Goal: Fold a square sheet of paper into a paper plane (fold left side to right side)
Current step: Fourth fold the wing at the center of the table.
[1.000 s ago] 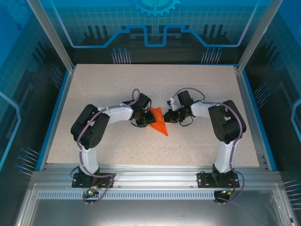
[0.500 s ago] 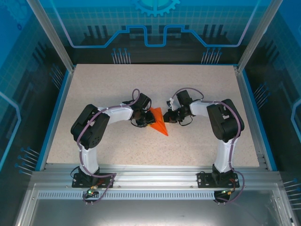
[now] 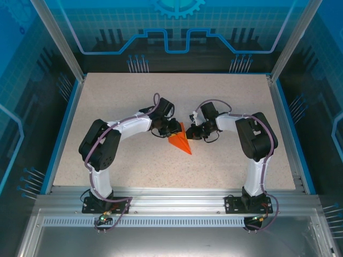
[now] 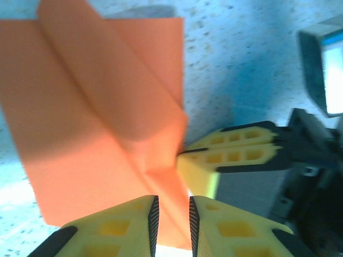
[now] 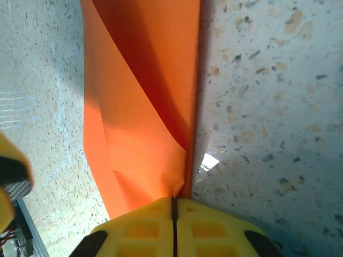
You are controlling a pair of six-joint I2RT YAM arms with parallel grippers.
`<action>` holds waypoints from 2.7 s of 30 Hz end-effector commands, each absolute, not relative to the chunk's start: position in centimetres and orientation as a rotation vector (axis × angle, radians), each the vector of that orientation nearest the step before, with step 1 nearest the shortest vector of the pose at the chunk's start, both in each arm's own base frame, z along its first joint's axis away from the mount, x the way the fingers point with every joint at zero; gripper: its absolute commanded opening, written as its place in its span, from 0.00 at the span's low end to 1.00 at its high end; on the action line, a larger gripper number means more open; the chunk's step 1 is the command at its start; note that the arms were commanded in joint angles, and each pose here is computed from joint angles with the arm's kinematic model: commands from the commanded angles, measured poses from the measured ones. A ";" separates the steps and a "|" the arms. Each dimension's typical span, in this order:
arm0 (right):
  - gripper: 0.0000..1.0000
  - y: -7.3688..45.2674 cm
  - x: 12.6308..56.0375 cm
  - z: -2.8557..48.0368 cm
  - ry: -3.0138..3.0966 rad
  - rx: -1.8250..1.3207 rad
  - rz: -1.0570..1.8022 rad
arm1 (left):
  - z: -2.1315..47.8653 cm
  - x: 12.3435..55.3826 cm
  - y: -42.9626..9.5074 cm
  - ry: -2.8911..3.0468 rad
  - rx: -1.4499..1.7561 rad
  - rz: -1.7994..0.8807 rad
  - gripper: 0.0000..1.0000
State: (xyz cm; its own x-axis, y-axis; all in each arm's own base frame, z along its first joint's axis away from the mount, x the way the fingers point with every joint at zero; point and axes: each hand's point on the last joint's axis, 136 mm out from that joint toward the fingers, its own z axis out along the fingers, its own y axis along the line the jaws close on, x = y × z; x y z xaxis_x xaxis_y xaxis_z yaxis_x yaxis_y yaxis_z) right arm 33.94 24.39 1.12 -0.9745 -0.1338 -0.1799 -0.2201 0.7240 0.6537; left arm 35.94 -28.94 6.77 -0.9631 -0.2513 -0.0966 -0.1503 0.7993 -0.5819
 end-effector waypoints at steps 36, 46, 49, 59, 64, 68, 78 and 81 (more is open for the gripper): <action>0.26 23.1 33.1 4.7 2.786 -0.301 1.011 | -2.1 34.5 -28.4 3.000 -0.417 -0.745 0.21; 0.24 25.8 28.7 6.7 2.745 -0.397 1.239 | -2.0 34.4 -28.4 2.998 -0.414 -0.747 0.21; 0.24 26.4 28.3 6.2 2.755 -0.421 1.247 | -2.0 34.4 -28.4 2.999 -0.414 -0.744 0.21; 0.23 26.0 26.8 3.6 2.871 -0.426 1.184 | -1.9 34.4 -28.4 2.998 -0.408 -0.735 0.21; 0.22 25.3 26.0 2.1 2.939 -0.407 1.136 | -2.0 34.3 -28.3 3.001 -0.405 -0.724 0.21; 0.22 24.9 25.6 1.5 2.969 -0.399 1.108 | -1.9 34.4 -28.2 3.000 -0.405 -0.720 0.21; 0.22 24.1 25.1 0.4 3.027 -0.381 1.031 | -2.0 34.5 -28.1 3.000 -0.405 -0.710 0.21; 0.21 23.9 25.0 0.3 3.041 -0.375 1.016 | -2.0 34.4 -28.1 3.002 -0.405 -0.709 0.21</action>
